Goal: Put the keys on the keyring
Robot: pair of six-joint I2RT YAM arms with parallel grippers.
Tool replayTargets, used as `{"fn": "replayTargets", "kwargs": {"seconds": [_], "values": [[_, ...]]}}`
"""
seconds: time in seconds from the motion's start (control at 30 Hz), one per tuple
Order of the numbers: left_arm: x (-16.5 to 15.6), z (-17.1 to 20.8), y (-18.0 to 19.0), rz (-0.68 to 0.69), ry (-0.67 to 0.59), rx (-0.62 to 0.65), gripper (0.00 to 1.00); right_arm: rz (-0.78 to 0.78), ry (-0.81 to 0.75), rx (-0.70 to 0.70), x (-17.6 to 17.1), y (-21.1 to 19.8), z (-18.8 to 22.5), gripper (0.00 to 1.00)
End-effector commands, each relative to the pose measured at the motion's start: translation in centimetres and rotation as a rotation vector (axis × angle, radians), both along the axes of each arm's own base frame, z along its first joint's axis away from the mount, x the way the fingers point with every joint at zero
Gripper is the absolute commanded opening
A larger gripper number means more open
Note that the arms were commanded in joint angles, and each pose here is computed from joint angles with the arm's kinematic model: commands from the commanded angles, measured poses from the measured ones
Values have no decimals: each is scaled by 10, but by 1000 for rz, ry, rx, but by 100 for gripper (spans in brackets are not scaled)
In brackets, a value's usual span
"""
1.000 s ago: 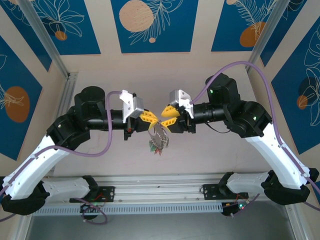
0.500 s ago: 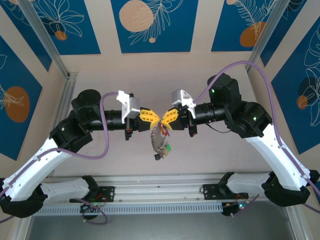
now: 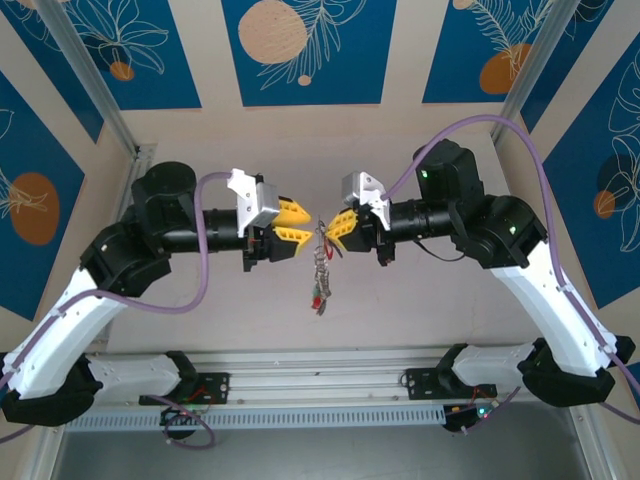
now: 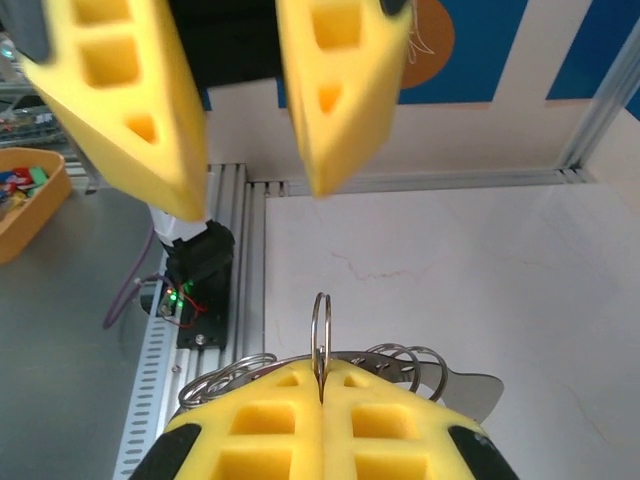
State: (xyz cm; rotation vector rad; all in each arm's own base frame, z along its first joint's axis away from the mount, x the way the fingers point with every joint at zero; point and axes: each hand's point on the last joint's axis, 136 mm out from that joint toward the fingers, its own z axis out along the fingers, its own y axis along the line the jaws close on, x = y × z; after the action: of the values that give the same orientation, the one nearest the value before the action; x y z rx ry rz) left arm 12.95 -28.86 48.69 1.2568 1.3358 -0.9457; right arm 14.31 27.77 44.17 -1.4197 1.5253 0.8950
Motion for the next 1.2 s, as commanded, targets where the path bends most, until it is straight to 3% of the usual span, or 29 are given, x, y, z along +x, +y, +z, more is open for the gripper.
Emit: {"fn": "replayTargets", "kwargs": {"seconds": [0.0,0.17,0.57,0.77,0.9,1.17], "values": [[4,-18,8,30,-1,126,33,-14,-46,-13,1,-3,9,0],[6,-32,3,15,20,209,33,1,-47,-21,0,1,9,0],[5,-43,-5,-19,32,243,31,45,-34,-51,-8,9,4,0],[3,-42,-5,-28,37,244,25,55,-32,-57,-10,10,1,0],[4,-44,-7,-29,40,247,16,59,-35,-54,-11,10,2,0],[5,-45,-13,-44,45,241,16,67,-28,-60,-12,10,-1,0]]}}
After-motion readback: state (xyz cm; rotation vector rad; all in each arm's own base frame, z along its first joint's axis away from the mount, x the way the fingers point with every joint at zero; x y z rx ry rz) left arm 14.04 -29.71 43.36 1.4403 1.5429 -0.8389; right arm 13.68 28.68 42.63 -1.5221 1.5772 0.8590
